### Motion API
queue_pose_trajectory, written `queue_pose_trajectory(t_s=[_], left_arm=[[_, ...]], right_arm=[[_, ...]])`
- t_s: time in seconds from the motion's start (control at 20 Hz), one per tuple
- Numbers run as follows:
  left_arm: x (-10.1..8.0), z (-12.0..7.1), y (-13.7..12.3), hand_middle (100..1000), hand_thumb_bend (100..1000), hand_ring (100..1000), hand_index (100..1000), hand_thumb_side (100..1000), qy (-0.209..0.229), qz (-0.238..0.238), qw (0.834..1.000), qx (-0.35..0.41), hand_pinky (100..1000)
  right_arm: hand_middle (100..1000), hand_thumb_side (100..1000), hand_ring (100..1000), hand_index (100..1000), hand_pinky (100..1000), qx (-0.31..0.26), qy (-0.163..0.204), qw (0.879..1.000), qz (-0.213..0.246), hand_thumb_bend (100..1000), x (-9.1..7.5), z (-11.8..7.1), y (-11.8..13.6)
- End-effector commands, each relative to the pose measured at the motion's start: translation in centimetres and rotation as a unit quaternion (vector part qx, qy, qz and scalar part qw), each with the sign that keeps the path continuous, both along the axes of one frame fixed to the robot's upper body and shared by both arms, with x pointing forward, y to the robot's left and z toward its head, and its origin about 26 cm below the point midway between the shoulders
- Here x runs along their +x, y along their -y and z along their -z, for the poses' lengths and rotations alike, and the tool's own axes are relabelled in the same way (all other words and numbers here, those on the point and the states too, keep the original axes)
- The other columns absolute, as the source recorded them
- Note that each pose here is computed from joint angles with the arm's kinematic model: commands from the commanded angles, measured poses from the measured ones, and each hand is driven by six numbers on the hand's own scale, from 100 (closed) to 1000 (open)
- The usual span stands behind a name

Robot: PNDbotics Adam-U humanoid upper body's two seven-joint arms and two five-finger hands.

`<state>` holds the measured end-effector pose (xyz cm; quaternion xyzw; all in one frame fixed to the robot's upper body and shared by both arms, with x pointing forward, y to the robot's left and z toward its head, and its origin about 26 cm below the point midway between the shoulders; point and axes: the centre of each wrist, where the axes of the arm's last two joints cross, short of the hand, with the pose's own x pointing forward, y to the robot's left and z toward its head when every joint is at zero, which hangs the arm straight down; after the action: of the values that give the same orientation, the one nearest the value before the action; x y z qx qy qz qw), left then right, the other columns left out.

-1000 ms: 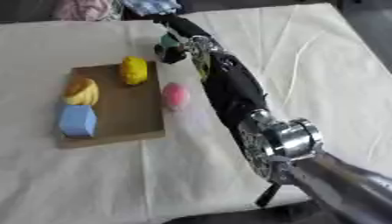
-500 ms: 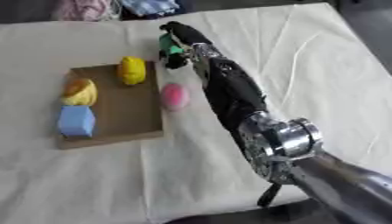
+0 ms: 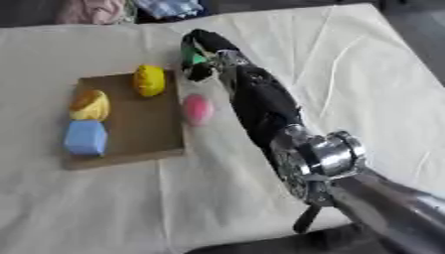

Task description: Pick up objects on the table and place them in the box.

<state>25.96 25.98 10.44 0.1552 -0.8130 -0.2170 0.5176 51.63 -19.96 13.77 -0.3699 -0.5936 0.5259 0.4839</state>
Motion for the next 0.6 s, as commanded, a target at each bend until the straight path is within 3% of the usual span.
queue_pose_trajectory(t_s=[0.05,0.3,0.6], left_arm=[[-0.1,-0.6,-0.1,594,100,536,825,668,0.012,0.000,1.000,0.002,732],[0.0,-0.6,-0.2,594,100,536,825,666,0.013,-0.002,1.000,0.002,733],[0.0,-0.7,-0.4,594,100,535,825,667,0.015,-0.008,1.000,0.003,733]], right_arm=[[854,211,543,702,621,0.013,0.044,0.999,-0.009,100,0.3,-2.1,0.4],[797,201,521,677,607,0.019,0.106,0.992,-0.069,100,0.5,-5.4,0.5],[797,198,524,684,615,0.012,0.157,0.973,-0.170,100,0.3,-8.9,1.3]])
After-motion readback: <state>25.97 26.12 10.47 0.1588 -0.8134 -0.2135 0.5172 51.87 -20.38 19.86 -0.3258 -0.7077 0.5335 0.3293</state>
